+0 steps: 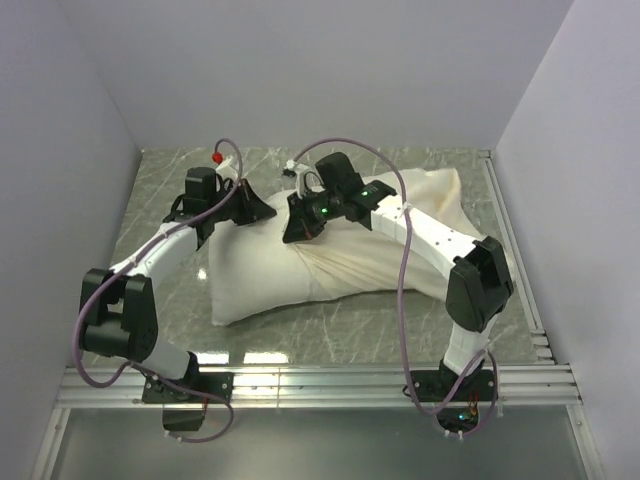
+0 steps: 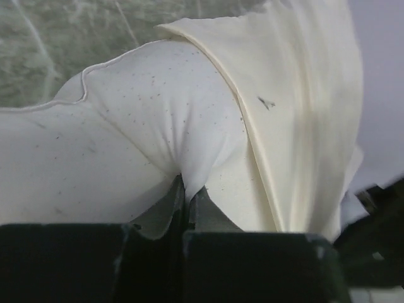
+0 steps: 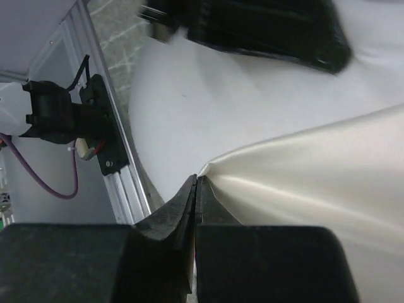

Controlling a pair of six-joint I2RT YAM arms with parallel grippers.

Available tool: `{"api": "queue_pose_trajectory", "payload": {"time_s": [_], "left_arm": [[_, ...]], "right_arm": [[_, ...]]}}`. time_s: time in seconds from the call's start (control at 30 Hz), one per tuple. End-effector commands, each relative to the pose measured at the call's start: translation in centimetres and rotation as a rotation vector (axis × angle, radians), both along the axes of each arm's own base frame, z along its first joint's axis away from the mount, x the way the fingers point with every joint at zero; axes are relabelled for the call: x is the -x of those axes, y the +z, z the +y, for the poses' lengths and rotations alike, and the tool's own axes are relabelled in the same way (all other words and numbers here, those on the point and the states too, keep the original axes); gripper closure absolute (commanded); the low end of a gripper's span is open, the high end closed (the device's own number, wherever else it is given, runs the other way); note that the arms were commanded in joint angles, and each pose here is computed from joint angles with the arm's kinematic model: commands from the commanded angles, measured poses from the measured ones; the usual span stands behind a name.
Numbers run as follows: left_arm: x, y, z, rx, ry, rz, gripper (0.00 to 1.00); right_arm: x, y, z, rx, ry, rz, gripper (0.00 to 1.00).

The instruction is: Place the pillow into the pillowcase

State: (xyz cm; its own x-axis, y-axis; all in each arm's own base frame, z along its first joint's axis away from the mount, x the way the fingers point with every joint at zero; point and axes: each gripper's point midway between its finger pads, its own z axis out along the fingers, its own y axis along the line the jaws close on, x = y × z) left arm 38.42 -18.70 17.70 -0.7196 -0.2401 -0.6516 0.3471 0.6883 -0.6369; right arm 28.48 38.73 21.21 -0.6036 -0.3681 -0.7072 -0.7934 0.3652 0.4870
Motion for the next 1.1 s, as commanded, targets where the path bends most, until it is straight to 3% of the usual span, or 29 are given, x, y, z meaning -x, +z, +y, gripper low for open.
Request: {"api": "queue_pose_trajectory", "payload": {"time_s": [0.0, 0.1, 0.13, 0.17, 0.2, 0.27, 0.3, 0.33, 0.37, 0.4, 0.5, 0.63, 0.67, 0.8, 0.9, 0.93, 1.03, 1.07], "left_arm": [[1.8, 3.1, -1.7, 0.232, -0.012, 0.049, 1.00], [2.4, 2.2, -1.4, 0.207, -0.016, 0.040, 0.96], [2.5, 2.2, -1.4, 0.190, -0.033, 0.028, 0.87], [2.7, 2.5, -1.1, 0.131, -0.081, -0.040, 0.73], [3.4, 2.1, -0.8, 0.085, -0.107, -0.031, 0.53], [3.5, 3.9, 0.5, -0.017, -0.150, -0.138, 0.38], [4.0, 5.1, 1.5, -0.134, -0.210, -0.282, 0.26], [5.0, 5.6, 2.2, -0.197, -0.252, -0.306, 0.22], [5.6, 6.4, 3.3, -0.340, -0.329, -0.451, 0.18], [6.1, 6.6, 3.8, -0.398, -0.355, -0.488, 0.01], [9.0, 5.1, 5.3, -0.556, -0.476, -0.519, 0.01], [13.6, -0.1, 5.7, -0.679, -0.614, -0.486, 0.01], [14.2, 0.2, 4.7, -0.702, -0.641, -0.561, 0.01], [14.9, -4.6, 3.7, -0.805, -0.644, -0.568, 0.03], [14.1, -6.4, 2.6, -0.833, -0.606, -0.551, 0.12], [14.1, -7.2, 2.2, -0.831, -0.605, -0.515, 0.14], [13.4, -7.2, 0.6, -0.802, -0.583, -0.510, 0.31], [13.3, -7.6, 0.0, -0.773, -0.566, -0.467, 0.43]], "right_arm": [[-0.5, 3.1, -1.7, -0.091, -0.025, -0.020, 1.00], [-2.0, 2.2, -3.2, -0.012, -0.100, -0.109, 0.96], [-1.9, 2.5, -3.5, -0.008, -0.098, -0.125, 0.87], [-1.8, 2.2, -4.3, 0.017, -0.116, -0.111, 0.64], [-1.7, 2.1, -4.9, 0.030, -0.121, -0.104, 0.50], [-0.8, 3.0, -6.7, 0.057, -0.132, -0.113, 0.30], [-0.9, 3.2, -8.1, 0.074, -0.157, -0.116, 0.17], [-0.4, 4.3, -9.3, 0.075, -0.143, -0.170, 0.15], [0.4, 3.6, -10.8, 0.115, -0.147, -0.151, 0.08], [0.1, 3.2, -12.5, 0.163, -0.187, -0.179, 0.07], [1.1, 1.0, -16.6, 0.347, -0.239, -0.208, 0.07], [1.9, -3.7, -21.2, 0.594, -0.262, -0.188, 0.09], [2.3, -5.4, -21.8, 0.631, -0.256, -0.168, 0.10], [0.1, -9.5, -22.0, 0.702, -0.281, -0.177, 0.14], [-4.6, -10.8, -20.0, 0.693, -0.309, -0.213, 0.16], [-7.2, -8.4, -18.5, 0.632, -0.347, -0.260, 0.17], [-10.9, -6.2, -16.4, 0.557, -0.414, -0.297, 0.18], [-12.5, -3.8, -15.6, 0.515, -0.447, -0.345, 0.17]]}}
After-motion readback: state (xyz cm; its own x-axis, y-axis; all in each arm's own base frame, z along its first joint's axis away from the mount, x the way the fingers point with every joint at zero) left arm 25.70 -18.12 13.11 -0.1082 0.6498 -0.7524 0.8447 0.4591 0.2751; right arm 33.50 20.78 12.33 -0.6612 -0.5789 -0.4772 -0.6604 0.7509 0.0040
